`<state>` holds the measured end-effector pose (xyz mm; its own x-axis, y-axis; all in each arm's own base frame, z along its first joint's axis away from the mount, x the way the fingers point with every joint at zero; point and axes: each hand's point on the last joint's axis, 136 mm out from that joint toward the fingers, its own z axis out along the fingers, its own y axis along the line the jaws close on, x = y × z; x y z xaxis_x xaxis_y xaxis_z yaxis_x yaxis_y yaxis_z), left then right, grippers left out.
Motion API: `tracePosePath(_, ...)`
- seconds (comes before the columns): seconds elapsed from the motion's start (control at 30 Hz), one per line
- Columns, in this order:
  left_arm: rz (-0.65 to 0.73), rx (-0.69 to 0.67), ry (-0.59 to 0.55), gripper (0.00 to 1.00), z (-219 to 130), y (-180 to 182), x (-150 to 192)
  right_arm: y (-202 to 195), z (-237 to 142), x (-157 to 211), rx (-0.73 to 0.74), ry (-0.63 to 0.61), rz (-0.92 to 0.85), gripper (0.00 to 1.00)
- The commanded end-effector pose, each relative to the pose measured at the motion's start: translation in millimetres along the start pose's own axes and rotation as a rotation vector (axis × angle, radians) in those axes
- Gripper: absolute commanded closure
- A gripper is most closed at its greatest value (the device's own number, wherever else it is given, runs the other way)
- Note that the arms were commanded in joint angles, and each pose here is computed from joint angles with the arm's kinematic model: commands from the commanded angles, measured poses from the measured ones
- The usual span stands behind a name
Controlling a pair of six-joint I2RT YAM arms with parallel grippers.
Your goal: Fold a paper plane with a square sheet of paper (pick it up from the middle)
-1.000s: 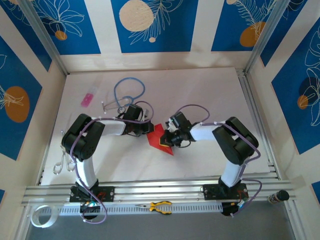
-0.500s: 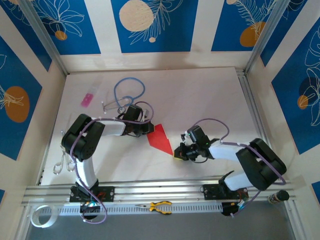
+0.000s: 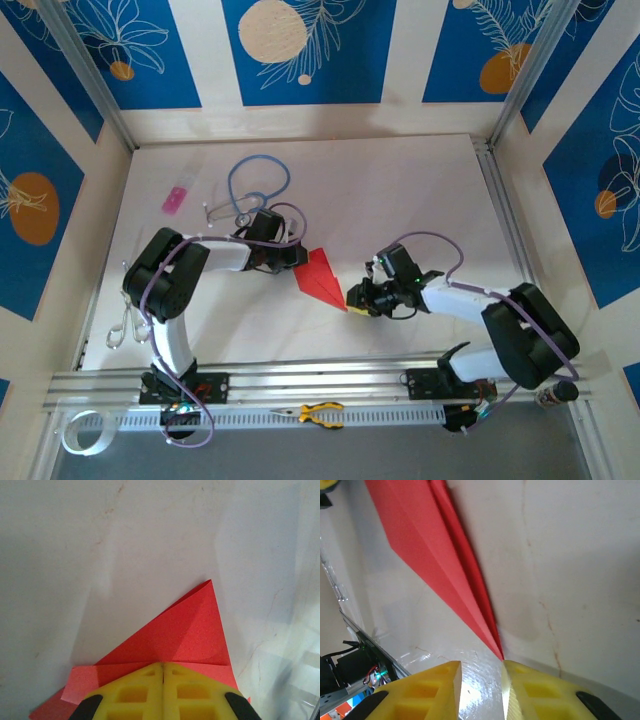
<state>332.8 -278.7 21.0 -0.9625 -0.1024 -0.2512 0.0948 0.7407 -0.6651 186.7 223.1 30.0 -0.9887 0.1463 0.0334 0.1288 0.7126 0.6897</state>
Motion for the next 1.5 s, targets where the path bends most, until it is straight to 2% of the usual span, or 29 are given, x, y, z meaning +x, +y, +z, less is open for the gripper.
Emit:
tracePosePath(0.0,-0.087,-0.117,0.060,0.96,4,39,21,5,5,1,-0.014,0.035,0.037,0.72)
tracePosePath(0.37,-0.091,-0.110,0.060,0.96,4,38,21,9,15,3,-0.046,0.062,0.035,0.74)
tracePosePath(0.97,-0.092,-0.097,0.058,0.96,4,36,21,20,14,-13,-0.110,-0.006,0.007,0.75)
tracePosePath(1.23,-0.090,-0.078,0.054,0.96,3,32,20,22,14,-16,-0.124,-0.015,0.000,0.79)
tracePosePath(1.37,-0.088,-0.051,0.048,0.95,2,25,17,19,13,-17,-0.121,-0.019,0.000,0.85)
tracePosePath(1.47,-0.075,-0.022,0.027,0.89,-5,14,11,18,11,-15,-0.123,-0.019,-0.008,0.91)
